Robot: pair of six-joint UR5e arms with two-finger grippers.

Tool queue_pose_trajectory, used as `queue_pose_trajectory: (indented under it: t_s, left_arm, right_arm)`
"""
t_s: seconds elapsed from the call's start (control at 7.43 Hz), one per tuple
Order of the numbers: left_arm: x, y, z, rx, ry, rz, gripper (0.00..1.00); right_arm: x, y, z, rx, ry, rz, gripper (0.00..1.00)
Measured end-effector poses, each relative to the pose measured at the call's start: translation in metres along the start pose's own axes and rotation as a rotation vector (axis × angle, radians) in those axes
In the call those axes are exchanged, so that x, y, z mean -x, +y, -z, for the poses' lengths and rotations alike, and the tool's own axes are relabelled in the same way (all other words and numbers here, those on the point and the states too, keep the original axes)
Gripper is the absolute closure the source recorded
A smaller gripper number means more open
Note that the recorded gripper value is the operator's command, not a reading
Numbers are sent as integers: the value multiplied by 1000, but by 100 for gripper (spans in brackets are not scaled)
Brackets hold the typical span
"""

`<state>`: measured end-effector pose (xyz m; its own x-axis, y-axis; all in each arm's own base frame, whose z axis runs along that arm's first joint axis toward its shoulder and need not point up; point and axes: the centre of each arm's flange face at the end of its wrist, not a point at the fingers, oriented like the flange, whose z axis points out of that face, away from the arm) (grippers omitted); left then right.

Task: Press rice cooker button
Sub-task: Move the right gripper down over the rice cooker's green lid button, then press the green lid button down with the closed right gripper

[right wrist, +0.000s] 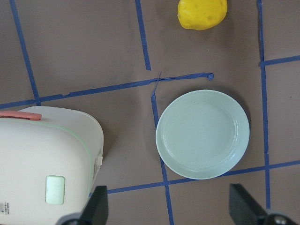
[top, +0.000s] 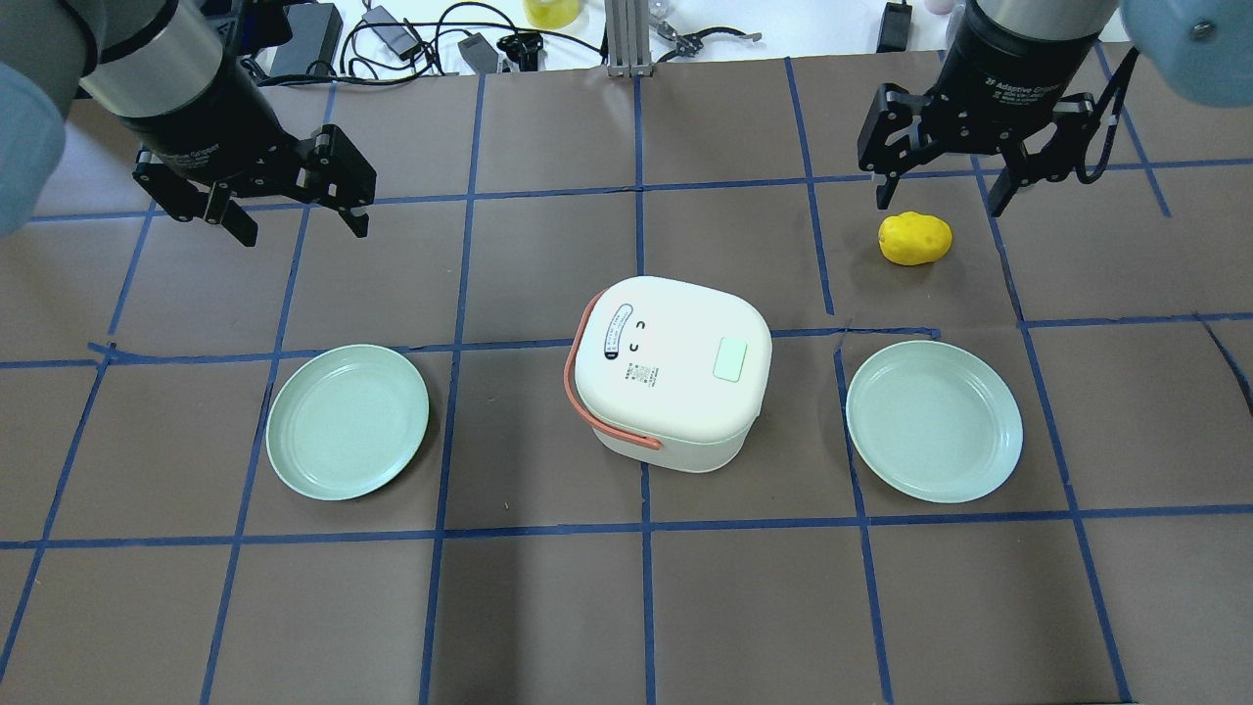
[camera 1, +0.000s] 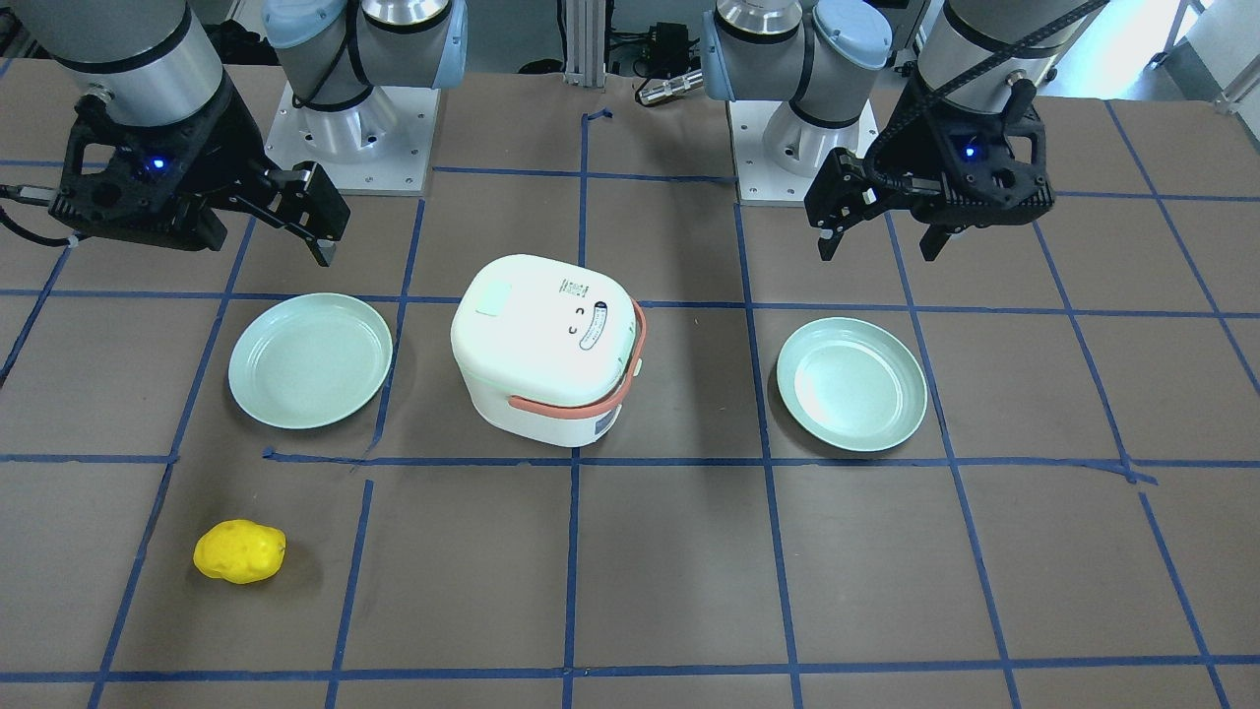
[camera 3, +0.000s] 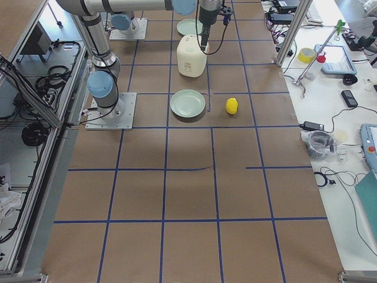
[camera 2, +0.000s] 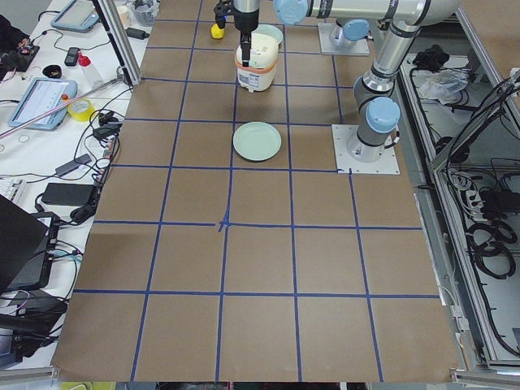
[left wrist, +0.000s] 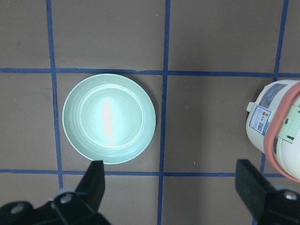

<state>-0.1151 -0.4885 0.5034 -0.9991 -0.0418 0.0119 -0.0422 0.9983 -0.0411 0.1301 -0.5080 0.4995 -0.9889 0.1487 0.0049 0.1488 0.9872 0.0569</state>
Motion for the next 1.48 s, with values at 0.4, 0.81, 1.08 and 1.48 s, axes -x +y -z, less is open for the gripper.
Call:
queue_pose_trajectory:
  t_s: [0.4, 0.81, 1.08, 1.48]
  left_arm:
    - [0, 0, 0, -1, 0, 0, 0]
    - [0, 0, 0, -1, 0, 0, 0]
    - [0, 0, 0, 0, 0, 0, 0]
    - [0, 0, 0, -1, 0, 0, 0]
  right_arm:
    - [35, 10, -23, 54, -90, -22, 100]
    - [77, 25, -62, 108, -125, -41, 100]
    - [95, 31, -89, 112, -135, -35, 100]
    - [107, 45, -129, 137, -126, -19, 100]
